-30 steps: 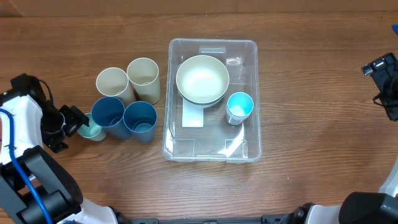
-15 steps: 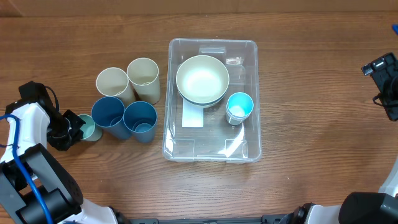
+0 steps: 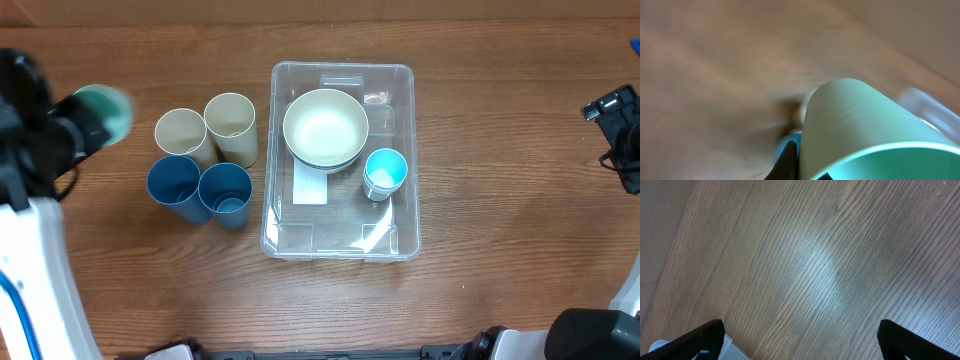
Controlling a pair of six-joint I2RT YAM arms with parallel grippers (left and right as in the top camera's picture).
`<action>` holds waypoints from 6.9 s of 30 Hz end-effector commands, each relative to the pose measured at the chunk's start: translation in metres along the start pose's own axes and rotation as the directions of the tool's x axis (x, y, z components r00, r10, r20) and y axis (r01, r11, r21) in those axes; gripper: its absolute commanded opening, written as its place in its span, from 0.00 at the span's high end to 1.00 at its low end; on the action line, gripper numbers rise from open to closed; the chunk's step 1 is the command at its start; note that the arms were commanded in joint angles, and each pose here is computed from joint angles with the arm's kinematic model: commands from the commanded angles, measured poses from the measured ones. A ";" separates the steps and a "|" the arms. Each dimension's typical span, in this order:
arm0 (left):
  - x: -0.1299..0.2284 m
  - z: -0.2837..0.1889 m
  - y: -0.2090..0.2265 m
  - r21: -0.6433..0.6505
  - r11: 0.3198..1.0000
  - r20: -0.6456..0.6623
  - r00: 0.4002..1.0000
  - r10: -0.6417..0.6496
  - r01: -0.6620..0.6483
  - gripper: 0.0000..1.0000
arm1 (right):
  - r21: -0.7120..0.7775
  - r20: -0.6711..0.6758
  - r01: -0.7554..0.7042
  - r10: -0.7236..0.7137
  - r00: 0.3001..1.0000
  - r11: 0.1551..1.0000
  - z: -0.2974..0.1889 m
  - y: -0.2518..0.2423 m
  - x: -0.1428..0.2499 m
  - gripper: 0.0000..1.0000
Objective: Pack container
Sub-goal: 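Stack the mint cup into the cups in the bin, withdraw, then grasp the far-left tall cream cup with the left gripper, then carry the tall cream cup into the bin center and release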
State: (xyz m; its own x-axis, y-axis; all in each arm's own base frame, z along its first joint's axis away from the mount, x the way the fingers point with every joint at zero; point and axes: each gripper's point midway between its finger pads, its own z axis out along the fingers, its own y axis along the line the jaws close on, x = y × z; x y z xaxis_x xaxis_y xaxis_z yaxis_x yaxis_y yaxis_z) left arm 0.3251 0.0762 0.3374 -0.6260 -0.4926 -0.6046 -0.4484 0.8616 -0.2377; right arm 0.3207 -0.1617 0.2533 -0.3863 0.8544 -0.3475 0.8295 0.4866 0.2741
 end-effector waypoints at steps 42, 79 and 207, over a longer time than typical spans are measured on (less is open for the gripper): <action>0.204 0.082 -0.334 0.308 0.248 0.181 0.313 0.932 -0.918 0.00 | -0.003 0.008 -0.007 0.007 1.000 1.000 -0.001 0.000 -0.002 0.00; 0.091 0.184 -0.004 0.123 0.962 -0.541 0.796 0.273 -0.246 0.18 | -0.003 0.008 -0.007 0.007 1.000 1.000 -0.001 0.000 -0.002 0.00; 0.240 0.059 -0.222 0.348 0.511 -0.358 0.393 0.847 -0.786 0.96 | -0.003 0.008 -0.007 0.007 1.000 1.000 -0.001 0.000 -0.002 0.00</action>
State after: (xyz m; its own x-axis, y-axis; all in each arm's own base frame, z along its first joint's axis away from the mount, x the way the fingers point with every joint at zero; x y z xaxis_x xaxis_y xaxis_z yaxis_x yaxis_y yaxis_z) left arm 0.3078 -0.2325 0.2165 -0.8265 0.5299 -0.1903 0.5300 0.8462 0.0544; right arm 0.3207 -0.1615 0.2533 -0.3868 0.8543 -0.3472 0.8295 0.4868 0.2739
